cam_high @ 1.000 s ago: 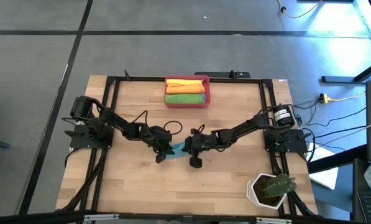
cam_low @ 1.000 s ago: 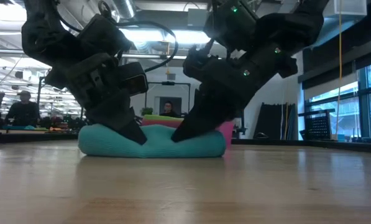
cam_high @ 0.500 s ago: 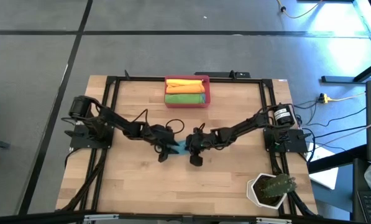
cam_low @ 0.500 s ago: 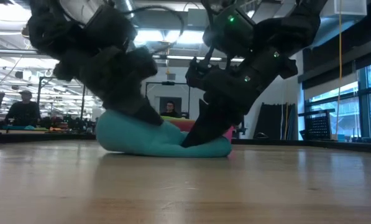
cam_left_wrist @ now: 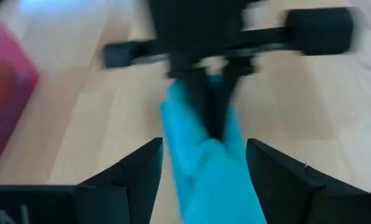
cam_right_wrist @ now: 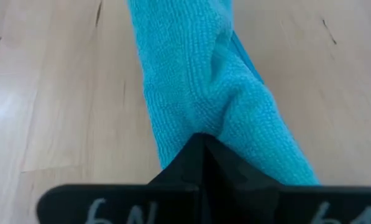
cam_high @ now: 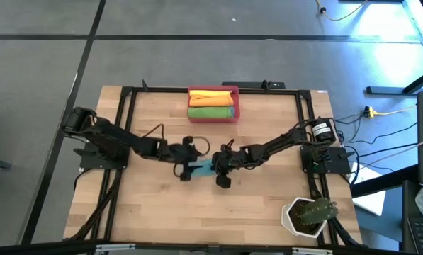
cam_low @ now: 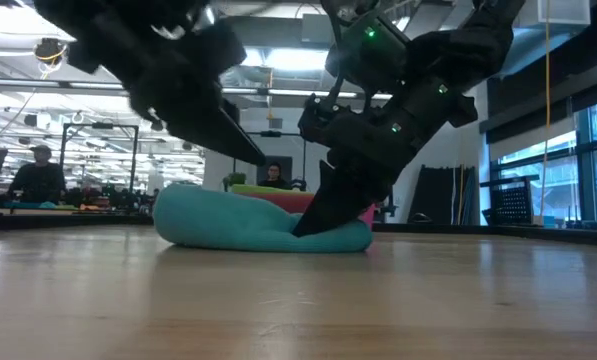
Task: Roll microfiber towels into tight, uniform cylinder then place into a basket
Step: Put the blue microfiber towel into the red bin
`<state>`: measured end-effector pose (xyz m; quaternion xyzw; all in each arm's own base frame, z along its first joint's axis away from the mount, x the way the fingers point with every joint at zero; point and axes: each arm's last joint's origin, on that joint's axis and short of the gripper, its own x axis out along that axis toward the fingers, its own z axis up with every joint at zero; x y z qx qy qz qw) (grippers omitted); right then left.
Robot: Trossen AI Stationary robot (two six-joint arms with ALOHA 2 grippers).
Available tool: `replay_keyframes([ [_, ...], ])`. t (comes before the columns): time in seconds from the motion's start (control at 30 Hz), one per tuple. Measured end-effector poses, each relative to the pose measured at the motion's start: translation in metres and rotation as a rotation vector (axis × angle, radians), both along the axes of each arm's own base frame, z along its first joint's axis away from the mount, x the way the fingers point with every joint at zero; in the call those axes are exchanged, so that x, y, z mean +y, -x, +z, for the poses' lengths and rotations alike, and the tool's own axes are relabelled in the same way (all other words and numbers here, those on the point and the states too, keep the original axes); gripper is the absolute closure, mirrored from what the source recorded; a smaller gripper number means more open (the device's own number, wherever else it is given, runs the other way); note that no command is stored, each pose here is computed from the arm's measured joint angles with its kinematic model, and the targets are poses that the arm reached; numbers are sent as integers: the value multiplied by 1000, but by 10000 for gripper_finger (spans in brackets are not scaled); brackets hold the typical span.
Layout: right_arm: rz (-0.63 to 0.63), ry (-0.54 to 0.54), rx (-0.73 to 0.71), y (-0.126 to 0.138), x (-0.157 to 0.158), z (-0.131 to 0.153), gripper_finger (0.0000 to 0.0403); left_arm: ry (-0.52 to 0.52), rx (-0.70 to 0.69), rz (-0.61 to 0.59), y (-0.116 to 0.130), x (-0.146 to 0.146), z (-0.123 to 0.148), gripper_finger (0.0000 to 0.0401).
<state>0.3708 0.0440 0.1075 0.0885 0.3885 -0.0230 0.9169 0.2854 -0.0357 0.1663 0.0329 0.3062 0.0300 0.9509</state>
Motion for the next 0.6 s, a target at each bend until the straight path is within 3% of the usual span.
replay_keyframes([
  [0.23,-18,-13,1,0,-4,0,391,-231,35,-68,7,-44,-15,178],
  [0.43,-18,-13,1,0,-4,0,391,-252,86,-39,4,-49,-31,177],
  [0.6,-17,-14,0,0,-4,0,391,-291,100,-65,-14,-54,-34,176],
])
